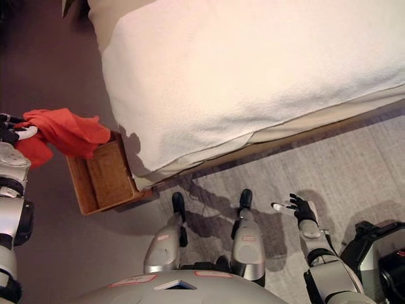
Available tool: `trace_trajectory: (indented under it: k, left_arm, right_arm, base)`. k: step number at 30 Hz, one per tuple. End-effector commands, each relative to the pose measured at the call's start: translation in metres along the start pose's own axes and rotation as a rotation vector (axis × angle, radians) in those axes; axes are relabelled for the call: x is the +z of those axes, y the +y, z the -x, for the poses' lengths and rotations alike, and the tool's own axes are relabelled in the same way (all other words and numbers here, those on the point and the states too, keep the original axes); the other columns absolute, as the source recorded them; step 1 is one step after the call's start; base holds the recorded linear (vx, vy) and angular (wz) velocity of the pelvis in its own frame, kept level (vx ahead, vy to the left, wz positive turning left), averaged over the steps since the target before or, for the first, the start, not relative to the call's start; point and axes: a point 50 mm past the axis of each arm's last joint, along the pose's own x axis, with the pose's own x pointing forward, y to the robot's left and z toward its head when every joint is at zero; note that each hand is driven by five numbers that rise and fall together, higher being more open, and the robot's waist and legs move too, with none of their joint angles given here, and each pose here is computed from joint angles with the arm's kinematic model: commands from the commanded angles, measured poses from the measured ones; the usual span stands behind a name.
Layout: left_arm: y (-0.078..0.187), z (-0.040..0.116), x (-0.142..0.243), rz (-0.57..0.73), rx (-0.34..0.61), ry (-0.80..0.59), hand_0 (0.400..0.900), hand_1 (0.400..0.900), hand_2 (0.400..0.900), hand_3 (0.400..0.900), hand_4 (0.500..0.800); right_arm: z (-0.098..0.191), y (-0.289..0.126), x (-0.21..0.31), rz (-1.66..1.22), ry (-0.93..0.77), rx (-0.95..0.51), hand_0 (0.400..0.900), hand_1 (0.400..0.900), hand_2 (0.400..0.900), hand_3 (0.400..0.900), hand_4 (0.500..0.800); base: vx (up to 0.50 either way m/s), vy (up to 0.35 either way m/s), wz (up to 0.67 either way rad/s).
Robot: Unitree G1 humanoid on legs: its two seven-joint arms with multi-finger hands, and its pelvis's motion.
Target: Put the clothes on the bed into the basket.
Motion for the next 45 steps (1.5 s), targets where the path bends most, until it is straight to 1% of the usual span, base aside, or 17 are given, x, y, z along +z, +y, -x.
trace_trajectory:
  k: [1,5,9,10,11,12,17,25,33,35,36,37,39,40,42,43,45]
  left_arm:
    - [0.091,-0.013,-0.017,0.07,0.262,0.073,0.4,0.4,0.4,0.4,0.5]
    - [0.093,-0.011,-0.03,0.096,0.266,0.118,0.4,0.4,0.4,0.4,0.5]
    - [0.092,-0.013,-0.019,0.13,0.268,0.097,0.4,0.4,0.4,0.4,0.5]
    - [0.092,-0.013,-0.019,0.13,0.268,0.096,0.459,0.459,0.459,0.459,0.535]
    - [0.093,-0.013,-0.015,0.141,0.273,0.086,0.59,0.59,0.59,0.59,0.614]
    - [0.092,-0.014,-0.012,0.148,0.267,0.08,0.9,0.9,0.9,0.9,0.8]
    - [0.093,-0.016,0.005,0.133,0.255,0.035,0.9,0.9,0.9,0.9,0.8]
    - [0.09,-0.016,0.012,0.118,0.245,0.011,0.9,0.9,0.9,0.9,0.8]
    - [0.086,-0.016,0.024,0.201,0.253,-0.05,0.9,0.9,0.9,0.9,0.8]
    - [0.081,-0.016,0.033,0.299,0.247,-0.078,0.9,0.9,0.9,0.9,0.8]
    - [0.074,-0.015,0.043,0.389,0.232,-0.113,0.9,0.9,0.9,0.9,0.8]
    - [0.065,-0.013,0.052,0.454,0.205,-0.148,0.9,0.9,0.9,0.9,0.8]
    - [0.043,-0.004,0.079,0.643,0.122,-0.263,0.9,0.9,0.9,0.9,0.8]
    - [0.033,0.003,0.09,0.729,0.079,-0.324,0.9,0.9,0.9,0.9,0.8]
    - [0.003,0.028,0.117,0.921,-0.088,-0.468,0.9,0.9,0.9,0.9,0.8]
    - [-0.014,0.043,0.128,1.022,-0.188,-0.51,0.9,0.9,0.9,0.9,0.8]
    - [-0.032,0.064,0.139,1.085,-0.324,-0.579,0.9,0.9,0.9,0.9,0.8]
  right_arm:
    - [0.004,-0.008,-0.017,0.023,0.055,-0.027,0.9,0.9,0.9,0.9,0.8]
    - [0.005,-0.01,-0.021,0.03,0.068,-0.03,0.9,0.9,0.9,0.9,0.8]
    - [0.006,-0.014,-0.026,0.027,0.089,-0.041,0.9,0.9,0.9,0.9,0.8]
    - [0.006,-0.014,-0.026,0.026,0.089,-0.041,0.9,0.9,0.9,0.9,0.8]
    - [0.006,-0.013,-0.026,0.026,0.09,-0.04,0.9,0.9,0.9,0.9,0.8]
    - [0.006,-0.013,-0.026,0.022,0.092,-0.038,0.9,0.9,0.9,0.9,0.8]
    - [0.007,-0.008,-0.03,0.021,0.11,-0.015,0.9,0.9,0.9,0.9,0.8]
    - [0.008,-0.006,-0.032,0.009,0.114,-0.007,0.9,0.9,0.9,0.9,0.8]
    - [0.009,-0.005,-0.034,0.003,0.118,-0.008,0.9,0.9,0.9,0.9,0.8]
    - [0.008,-0.004,-0.032,-0.003,0.112,-0.011,0.9,0.9,0.9,0.9,0.8]
    - [0.008,-0.003,-0.032,-0.01,0.111,-0.012,0.9,0.9,0.9,0.9,0.8]
    - [0.008,-0.003,-0.032,-0.013,0.111,-0.016,0.9,0.9,0.9,0.9,0.8]
    - [0.008,-0.004,-0.031,-0.039,0.107,-0.029,0.9,0.9,0.9,0.9,0.8]
    - [0.008,-0.006,-0.031,-0.046,0.105,-0.036,0.9,0.9,0.9,0.9,0.8]
    - [0.006,-0.007,-0.026,-0.067,0.092,-0.048,0.9,0.9,0.9,0.9,0.8]
    - [0.006,-0.007,-0.025,-0.069,0.087,-0.053,0.9,0.9,0.9,0.9,0.8]
    - [0.006,-0.009,-0.024,-0.065,0.086,-0.059,0.9,0.9,0.9,0.9,0.8]
  base:
    - [-0.001,0.002,0.1]
    - [0.005,0.011,0.07]
    - [-0.004,0.012,0.09]
    - [0.002,0.011,0.03]
    - [0.0,0.0,0.0]
    - [0.0,0.0,0.0]
    - [0.01,0.01,-0.06]
    - [0.005,0.005,-0.07]
    - [0.0,0.0,0.0]
    - [0.0,0.0,0.0]
    - [0.011,-0.003,-0.05]
    - [0.009,-0.002,-0.04]
    - [0.0,0.0,0.0]
    - [0.0,0.0,0.0]
    - [0.0,0.0,0.0]
    - [-0.005,0.007,-0.03]
    - [0.007,0.012,-0.07]
